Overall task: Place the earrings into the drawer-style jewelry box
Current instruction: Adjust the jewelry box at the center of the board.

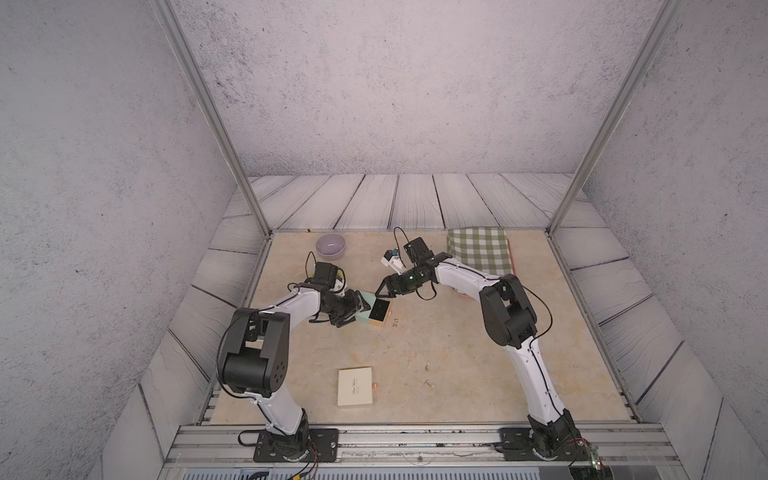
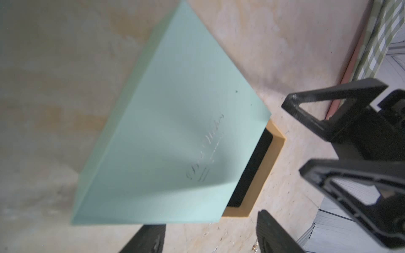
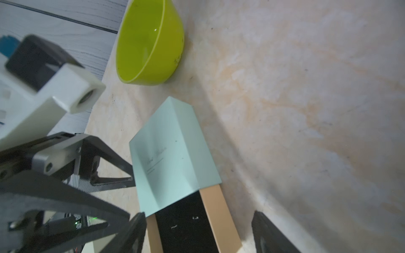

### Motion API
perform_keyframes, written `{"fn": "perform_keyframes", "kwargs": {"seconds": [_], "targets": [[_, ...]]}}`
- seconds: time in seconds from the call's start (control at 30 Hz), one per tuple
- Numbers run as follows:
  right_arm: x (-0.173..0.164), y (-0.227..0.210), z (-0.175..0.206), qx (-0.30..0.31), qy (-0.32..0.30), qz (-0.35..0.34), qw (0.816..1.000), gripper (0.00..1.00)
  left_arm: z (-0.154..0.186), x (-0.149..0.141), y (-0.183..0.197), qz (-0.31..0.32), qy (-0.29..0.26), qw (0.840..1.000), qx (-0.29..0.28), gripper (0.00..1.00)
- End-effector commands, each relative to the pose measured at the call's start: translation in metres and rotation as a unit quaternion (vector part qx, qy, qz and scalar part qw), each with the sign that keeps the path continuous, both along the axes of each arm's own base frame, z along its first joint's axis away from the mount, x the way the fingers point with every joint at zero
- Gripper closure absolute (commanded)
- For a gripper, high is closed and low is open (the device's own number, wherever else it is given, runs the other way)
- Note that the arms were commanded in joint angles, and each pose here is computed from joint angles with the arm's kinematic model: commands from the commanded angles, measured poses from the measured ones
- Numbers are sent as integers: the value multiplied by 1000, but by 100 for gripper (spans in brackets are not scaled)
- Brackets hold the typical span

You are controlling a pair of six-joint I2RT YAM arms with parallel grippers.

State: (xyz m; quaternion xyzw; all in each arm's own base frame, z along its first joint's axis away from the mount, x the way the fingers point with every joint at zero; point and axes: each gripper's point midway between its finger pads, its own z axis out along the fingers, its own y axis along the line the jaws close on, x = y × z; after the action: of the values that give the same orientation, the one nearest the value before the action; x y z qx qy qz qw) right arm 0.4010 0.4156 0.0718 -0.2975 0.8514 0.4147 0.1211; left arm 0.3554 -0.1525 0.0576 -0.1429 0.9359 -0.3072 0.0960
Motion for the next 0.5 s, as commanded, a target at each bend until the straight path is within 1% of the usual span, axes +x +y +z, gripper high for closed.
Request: {"fn": "perform_keyframes", "kwargs": {"seconds": [0.0,0.2,0.47], "targets": [[-10,4,2,12,13,10,1000,22,6,18,6,-5,-16,1000,15,31],[-21,-4,4,8,23,2,1000,24,8,41,-2,-2,-23,1000,-1,31],[-34,-15,16,17,21,-24,999,24,-2,60,-5,3,-21,1000,-5,31]]}}
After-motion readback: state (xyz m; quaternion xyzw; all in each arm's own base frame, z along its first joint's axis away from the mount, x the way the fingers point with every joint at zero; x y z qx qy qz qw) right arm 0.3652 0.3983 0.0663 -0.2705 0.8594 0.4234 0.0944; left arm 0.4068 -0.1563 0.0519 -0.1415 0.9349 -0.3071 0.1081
